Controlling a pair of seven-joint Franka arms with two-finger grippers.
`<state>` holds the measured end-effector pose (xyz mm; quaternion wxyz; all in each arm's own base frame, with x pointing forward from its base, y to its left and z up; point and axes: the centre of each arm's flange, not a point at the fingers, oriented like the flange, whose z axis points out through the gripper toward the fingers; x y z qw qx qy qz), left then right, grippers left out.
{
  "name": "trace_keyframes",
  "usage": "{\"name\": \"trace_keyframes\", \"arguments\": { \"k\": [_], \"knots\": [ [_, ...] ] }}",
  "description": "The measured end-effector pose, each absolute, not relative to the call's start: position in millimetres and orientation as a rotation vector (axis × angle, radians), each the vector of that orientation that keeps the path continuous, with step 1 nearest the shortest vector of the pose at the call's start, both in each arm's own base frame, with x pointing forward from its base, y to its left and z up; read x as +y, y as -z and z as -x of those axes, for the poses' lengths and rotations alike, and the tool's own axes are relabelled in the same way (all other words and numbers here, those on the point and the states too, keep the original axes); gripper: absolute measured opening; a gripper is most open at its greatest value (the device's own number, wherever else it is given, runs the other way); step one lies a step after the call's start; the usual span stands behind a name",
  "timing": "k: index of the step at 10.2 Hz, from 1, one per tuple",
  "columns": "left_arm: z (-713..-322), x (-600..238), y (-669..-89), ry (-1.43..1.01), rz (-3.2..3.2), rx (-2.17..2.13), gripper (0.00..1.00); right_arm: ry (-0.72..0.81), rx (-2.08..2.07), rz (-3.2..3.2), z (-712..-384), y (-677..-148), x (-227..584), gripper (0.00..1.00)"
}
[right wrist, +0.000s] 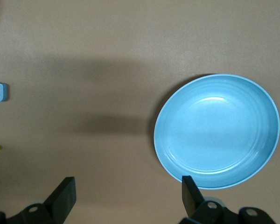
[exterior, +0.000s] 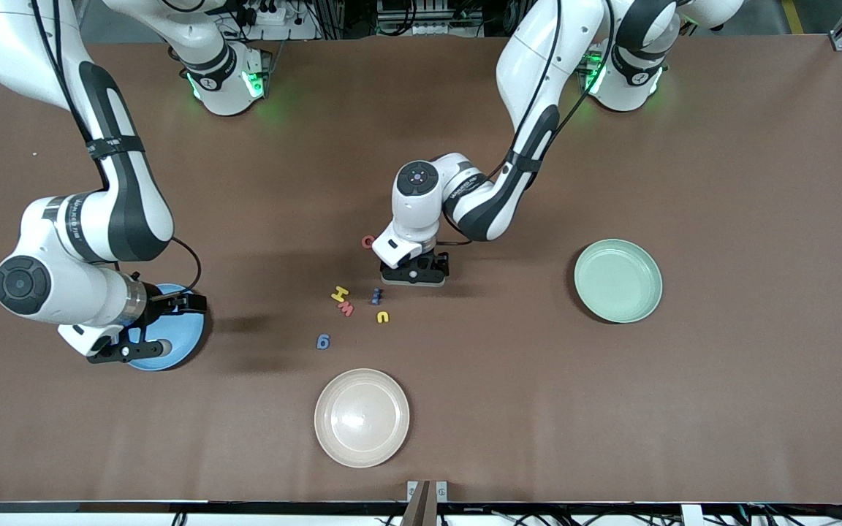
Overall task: Sort upper and lower case letters into plates
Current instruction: 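Lower the left gripper and grasp the teal letter, then lift the teal letter with the left gripper and carry it to the green plate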
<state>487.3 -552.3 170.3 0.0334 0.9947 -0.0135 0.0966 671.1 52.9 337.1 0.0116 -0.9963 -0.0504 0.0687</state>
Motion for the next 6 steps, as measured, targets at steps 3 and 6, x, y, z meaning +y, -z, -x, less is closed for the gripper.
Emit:
{"name": "trace_keyframes", "arguments": {
  "k": [3, 6],
  "knots": [
    [-483.8, -557.2, -171.9, -0.299, -3.054, -0.026, 0.91, -0.216, -0.157, 3.107, -671.0, -337.0, 52.6, 1.00],
    [-482.5, -558.0, -171.1, -0.298, -3.056, -0.026, 0.71, -0.215, -0.156, 3.107, -671.0, -337.0, 52.5, 1.00]
  ]
}}
